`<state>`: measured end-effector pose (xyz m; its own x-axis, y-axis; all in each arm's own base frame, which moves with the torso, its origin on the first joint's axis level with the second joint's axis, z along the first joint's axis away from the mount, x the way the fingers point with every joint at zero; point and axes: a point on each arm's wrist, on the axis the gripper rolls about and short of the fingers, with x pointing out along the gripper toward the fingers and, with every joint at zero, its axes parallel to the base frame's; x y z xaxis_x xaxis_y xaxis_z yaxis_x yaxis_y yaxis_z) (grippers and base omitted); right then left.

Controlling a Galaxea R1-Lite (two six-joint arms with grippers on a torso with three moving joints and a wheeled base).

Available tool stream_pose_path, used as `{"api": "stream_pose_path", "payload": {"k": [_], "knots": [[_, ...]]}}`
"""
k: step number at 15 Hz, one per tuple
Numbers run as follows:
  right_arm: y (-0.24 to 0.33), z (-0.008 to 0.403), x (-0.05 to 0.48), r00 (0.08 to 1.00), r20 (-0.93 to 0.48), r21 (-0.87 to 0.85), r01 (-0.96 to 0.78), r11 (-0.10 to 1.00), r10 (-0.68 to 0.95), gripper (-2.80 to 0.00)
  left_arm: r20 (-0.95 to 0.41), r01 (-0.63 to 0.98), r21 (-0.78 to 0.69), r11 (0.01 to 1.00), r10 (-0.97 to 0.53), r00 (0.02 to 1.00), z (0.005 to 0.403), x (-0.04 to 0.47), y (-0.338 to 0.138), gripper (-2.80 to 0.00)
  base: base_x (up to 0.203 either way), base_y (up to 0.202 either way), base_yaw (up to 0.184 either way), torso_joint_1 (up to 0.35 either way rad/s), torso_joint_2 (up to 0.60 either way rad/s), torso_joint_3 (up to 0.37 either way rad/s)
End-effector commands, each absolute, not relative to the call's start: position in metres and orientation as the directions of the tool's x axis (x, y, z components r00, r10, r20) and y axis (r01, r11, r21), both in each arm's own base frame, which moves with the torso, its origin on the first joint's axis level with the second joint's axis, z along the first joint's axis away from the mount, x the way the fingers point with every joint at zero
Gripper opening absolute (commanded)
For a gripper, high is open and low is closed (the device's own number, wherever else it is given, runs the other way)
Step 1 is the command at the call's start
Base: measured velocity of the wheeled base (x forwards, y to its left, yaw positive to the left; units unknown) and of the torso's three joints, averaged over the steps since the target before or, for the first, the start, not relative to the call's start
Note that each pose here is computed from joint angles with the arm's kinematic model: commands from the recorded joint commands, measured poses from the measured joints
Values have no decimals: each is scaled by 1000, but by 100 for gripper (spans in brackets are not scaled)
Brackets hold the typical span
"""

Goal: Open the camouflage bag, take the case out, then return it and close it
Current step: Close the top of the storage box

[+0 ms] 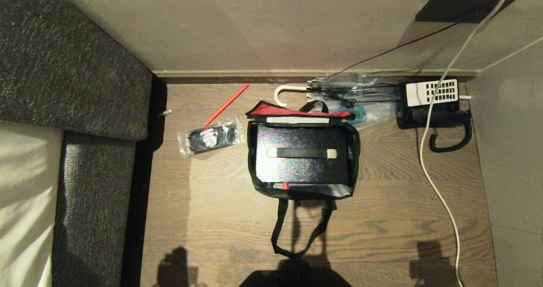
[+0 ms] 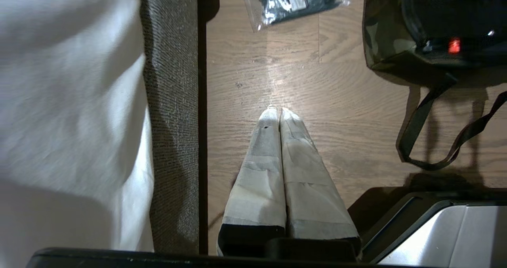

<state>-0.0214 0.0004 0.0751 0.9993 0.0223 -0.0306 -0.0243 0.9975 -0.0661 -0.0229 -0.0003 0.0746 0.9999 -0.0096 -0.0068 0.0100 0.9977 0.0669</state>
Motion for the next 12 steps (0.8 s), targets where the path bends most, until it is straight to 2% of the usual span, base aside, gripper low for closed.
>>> {"api": "stream_pose_path", "payload": {"k": [1,12], "knots": [[0,75,-21,999,-30,-67,-25,997,23,-280,-9,10,66,998,-9,1000,74,-23,0,-280,0,0,0,-1,2,193],[0,75,-21,999,-28,-67,-25,997,23,-280,-2,11,75,997,-11,1000,75,-23,0,-280,0,0,0,2,4,192]]}}
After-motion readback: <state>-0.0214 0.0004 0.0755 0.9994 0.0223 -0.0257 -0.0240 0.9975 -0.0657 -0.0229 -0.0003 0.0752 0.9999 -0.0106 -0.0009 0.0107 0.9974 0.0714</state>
